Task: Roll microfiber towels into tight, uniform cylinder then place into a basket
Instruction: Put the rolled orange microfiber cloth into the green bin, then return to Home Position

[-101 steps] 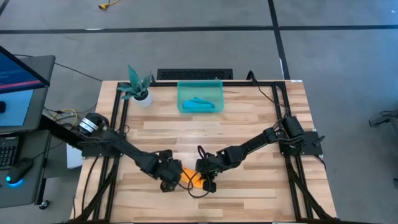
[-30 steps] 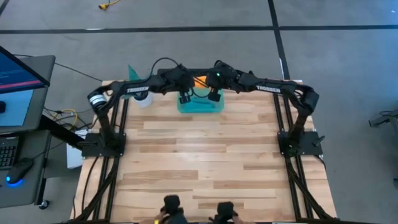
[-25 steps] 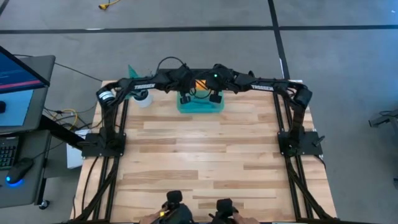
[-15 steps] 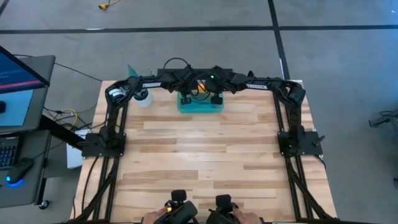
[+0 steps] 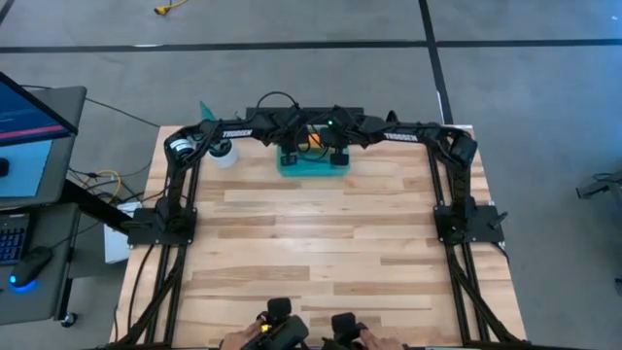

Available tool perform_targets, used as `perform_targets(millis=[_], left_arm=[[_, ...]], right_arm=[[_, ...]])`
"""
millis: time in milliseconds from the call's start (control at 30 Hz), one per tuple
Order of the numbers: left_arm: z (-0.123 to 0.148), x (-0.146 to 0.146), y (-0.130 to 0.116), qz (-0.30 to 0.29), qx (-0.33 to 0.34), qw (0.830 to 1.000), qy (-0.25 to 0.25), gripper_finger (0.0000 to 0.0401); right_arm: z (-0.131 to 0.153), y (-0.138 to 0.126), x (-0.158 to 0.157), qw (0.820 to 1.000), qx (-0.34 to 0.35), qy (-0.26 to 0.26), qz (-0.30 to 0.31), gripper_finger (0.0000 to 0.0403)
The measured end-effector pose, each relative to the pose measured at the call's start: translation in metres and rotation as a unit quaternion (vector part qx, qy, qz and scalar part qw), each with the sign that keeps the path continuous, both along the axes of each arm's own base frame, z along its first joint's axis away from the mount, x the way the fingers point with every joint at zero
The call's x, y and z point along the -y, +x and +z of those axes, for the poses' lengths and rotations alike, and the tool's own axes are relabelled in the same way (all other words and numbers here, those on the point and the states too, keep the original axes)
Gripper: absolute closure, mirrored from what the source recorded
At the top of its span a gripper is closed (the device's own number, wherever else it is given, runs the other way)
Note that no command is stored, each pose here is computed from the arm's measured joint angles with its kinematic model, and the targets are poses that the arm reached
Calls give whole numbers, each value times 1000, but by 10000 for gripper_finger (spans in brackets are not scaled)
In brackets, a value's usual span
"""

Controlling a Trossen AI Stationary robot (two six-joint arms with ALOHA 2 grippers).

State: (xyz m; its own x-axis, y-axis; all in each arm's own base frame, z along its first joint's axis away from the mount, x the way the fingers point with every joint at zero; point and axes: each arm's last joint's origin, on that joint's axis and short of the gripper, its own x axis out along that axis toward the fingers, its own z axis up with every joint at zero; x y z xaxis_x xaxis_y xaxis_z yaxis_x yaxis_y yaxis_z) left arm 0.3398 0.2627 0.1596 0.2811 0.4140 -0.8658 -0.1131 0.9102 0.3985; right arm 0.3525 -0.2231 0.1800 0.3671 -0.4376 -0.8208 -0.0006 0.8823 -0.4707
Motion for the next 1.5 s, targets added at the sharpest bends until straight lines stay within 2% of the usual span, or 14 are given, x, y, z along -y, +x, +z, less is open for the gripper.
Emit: perform_targets(millis=[133,267,533,700,933,1133,1333,1433,1500], left_arm=[[-1,3,0,-2,-12,1000,-4,282],[-2,6,1,-12,-17,1000,-9,253],[6,9,0,-26,-13,1000,-9,244],[21,14,-6,-27,-17,999,-12,243],[41,22,-16,-31,-25,999,-25,243],[60,32,-21,-59,22,995,-77,243],[93,54,-23,-88,73,989,-93,243],[104,74,-22,-115,90,980,-134,243],[109,90,-21,-146,98,969,-174,243]], right_arm=[[0,5,-10,1000,-10,-7,17,345],[0,8,-17,999,-16,-6,28,306],[3,8,-23,1000,-9,10,11,205],[3,5,-23,999,-26,8,-21,169],[15,0,-26,1000,-18,9,-23,164],[53,-15,-35,999,22,24,-43,165],[88,-35,-54,989,79,122,-40,165],[93,-39,-69,981,85,175,-29,165],[92,-41,-82,978,87,188,-17,165]])
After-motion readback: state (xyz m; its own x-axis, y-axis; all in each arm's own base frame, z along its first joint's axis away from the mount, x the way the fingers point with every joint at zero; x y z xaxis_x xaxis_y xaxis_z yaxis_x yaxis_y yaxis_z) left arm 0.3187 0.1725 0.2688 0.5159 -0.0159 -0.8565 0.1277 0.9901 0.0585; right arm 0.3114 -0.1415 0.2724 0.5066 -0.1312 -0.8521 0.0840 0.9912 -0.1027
